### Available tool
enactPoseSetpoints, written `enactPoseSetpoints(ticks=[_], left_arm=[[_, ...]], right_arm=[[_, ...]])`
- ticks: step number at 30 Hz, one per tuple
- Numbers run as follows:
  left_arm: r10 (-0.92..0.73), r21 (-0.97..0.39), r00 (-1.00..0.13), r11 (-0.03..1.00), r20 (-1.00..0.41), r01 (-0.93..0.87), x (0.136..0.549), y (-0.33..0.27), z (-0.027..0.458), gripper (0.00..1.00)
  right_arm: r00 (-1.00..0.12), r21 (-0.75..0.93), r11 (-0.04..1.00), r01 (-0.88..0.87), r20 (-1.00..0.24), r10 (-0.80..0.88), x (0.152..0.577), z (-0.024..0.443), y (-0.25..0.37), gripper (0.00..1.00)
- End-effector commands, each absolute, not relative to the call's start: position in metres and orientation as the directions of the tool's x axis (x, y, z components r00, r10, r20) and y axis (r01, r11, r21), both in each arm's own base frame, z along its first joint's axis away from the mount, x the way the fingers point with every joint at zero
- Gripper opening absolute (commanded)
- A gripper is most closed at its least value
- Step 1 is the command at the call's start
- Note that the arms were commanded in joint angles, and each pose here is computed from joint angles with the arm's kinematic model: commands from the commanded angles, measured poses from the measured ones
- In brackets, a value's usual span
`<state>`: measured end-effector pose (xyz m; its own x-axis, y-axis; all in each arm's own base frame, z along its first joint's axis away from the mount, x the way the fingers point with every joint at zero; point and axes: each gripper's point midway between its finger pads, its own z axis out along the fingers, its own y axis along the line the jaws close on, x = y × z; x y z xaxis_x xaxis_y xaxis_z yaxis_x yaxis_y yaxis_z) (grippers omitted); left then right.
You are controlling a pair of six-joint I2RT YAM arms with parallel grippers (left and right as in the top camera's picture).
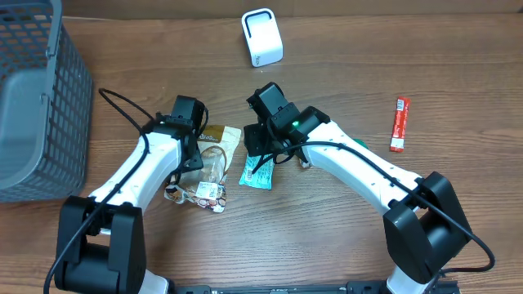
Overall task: Scan the item barcode
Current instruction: 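Reach the left gripper down to the PanTree bag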
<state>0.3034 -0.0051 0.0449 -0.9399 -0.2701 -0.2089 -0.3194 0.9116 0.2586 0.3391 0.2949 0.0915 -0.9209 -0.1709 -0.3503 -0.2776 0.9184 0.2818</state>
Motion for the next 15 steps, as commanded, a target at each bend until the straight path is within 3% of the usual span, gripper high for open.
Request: enactPoseSetpoints(ticks=[1,4,7,8,9,15], left_arm=[[-0.360,0.234,-0.905,0.882,-0.228,-0.410,0.311,0.000,0.076,0.66],[-0.367,0.121,-0.929,0.921,-0.042,-0.370,0.289,-0.024,0.090,0.65],[-0.343,0.095,-0.939,0.936,0.017,-0.340,0.277,-0.025,0.102,0.57],[-0.348,0.096,-0.937,0.934,0.017,-0.345,0.274,-0.023,0.105,0.27],[-0.352,0.097,-0.936,0.932,0.019,-0.349,0.271,-0.022,0.107,0.05],[-0.378,0.081,-0.921,0.925,0.092,-0.372,0.236,-0.029,0.096,0.04]], right_arm=[[-0.923,0.273,0.923,-0.269,-0.348,-0.166,0.339,0.089,0.292,0.50],[-0.922,0.275,0.923,-0.270,-0.350,-0.165,0.340,0.090,0.292,0.51],[-0.924,0.272,0.924,-0.269,-0.345,-0.167,0.339,0.089,0.291,0.51],[-0.924,0.272,0.924,-0.269,-0.344,-0.167,0.338,0.089,0.291,0.51],[-0.924,0.271,0.924,-0.268,-0.343,-0.168,0.338,0.089,0.291,0.51],[-0.926,0.269,0.925,-0.267,-0.338,-0.169,0.337,0.088,0.290,0.51]])
